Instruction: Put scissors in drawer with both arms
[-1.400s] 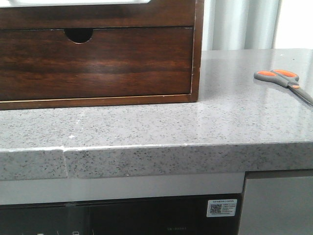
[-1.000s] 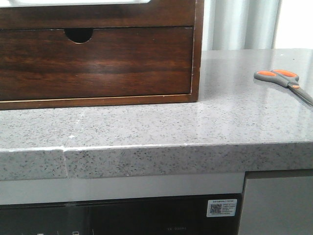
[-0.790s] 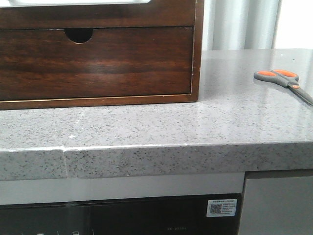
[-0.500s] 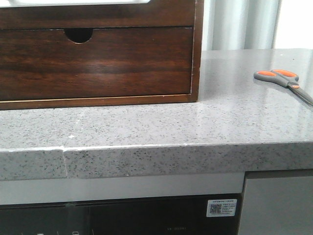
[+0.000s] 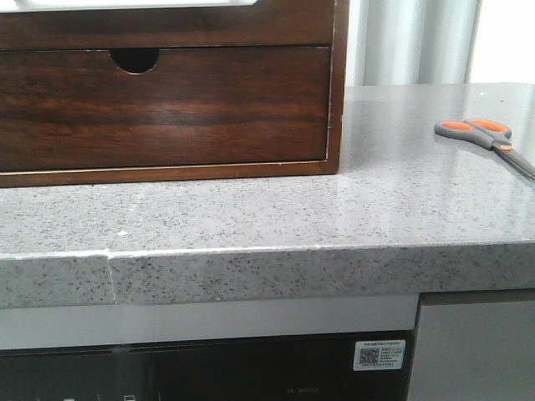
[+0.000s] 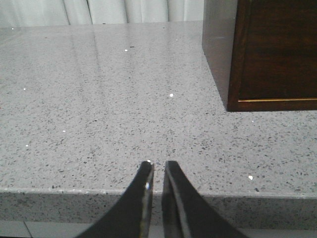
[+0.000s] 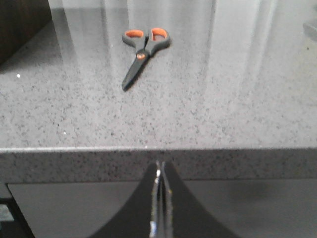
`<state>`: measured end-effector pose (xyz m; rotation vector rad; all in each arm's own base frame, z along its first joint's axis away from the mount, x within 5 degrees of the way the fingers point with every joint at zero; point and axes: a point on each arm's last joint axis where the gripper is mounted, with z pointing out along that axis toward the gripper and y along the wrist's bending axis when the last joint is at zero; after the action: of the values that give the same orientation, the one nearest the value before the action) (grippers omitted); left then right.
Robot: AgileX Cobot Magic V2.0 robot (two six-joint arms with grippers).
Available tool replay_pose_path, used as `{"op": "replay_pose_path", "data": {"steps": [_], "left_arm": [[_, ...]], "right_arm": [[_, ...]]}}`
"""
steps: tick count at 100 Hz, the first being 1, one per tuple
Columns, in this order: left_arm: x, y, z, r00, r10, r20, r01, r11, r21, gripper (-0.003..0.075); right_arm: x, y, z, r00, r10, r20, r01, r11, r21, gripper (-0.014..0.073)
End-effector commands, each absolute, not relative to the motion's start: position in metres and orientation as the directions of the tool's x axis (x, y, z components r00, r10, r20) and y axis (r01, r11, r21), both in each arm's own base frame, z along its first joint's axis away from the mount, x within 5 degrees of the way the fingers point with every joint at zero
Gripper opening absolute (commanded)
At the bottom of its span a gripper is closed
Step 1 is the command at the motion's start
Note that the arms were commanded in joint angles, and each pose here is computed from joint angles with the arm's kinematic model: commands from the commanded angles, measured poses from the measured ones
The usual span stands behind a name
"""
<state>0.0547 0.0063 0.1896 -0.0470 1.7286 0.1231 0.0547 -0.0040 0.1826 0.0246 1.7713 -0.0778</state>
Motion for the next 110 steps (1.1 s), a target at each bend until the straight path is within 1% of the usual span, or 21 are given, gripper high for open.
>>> {"op": "replay_pose_path", "data": {"steps": [1,14,23,80,92,110], "left_arm": [[0.054,0.006,0.197,-0.028,0.05,-0.998,-0.108,0.993,0.053,0.0004],[0.054,0.006,0.198,-0.012,0.052,-0.999,-0.108,0.993,0.053,0.0004],[0.054,0.006,0.198,-0.012,0.052,-0.999,-0.108,0.993,0.053,0.0004],[0.054,0.006,0.198,-0.018,0.051,-0.999,-0.108,0.993,0.053,0.0004],[0.054,0.006,0.198,-0.018,0.051,-0.999,-0.108,0.993,0.053,0.0004],[0.054,0.006,0.198,-0.018,0.049,-0.999,-0.108,0.993,0.051,0.0004]], "right_arm": [[0.055,-0.004,0.191,-0.067,-0.041,-0.997,0.068,0.997,-0.046,-0.0106],[0.055,-0.004,0.197,0.004,-0.046,-0.999,0.069,0.997,-0.046,-0.0106],[0.055,-0.004,0.199,0.024,-0.048,-0.999,0.07,0.997,-0.046,-0.0106],[0.055,-0.004,0.199,0.023,-0.048,-0.999,0.07,0.997,-0.046,-0.0106],[0.055,-0.004,0.202,0.049,-0.049,-0.998,0.07,0.996,-0.046,-0.0106],[0.055,-0.004,0.201,0.047,-0.049,-0.998,0.07,0.996,-0.046,-0.0106]]}}
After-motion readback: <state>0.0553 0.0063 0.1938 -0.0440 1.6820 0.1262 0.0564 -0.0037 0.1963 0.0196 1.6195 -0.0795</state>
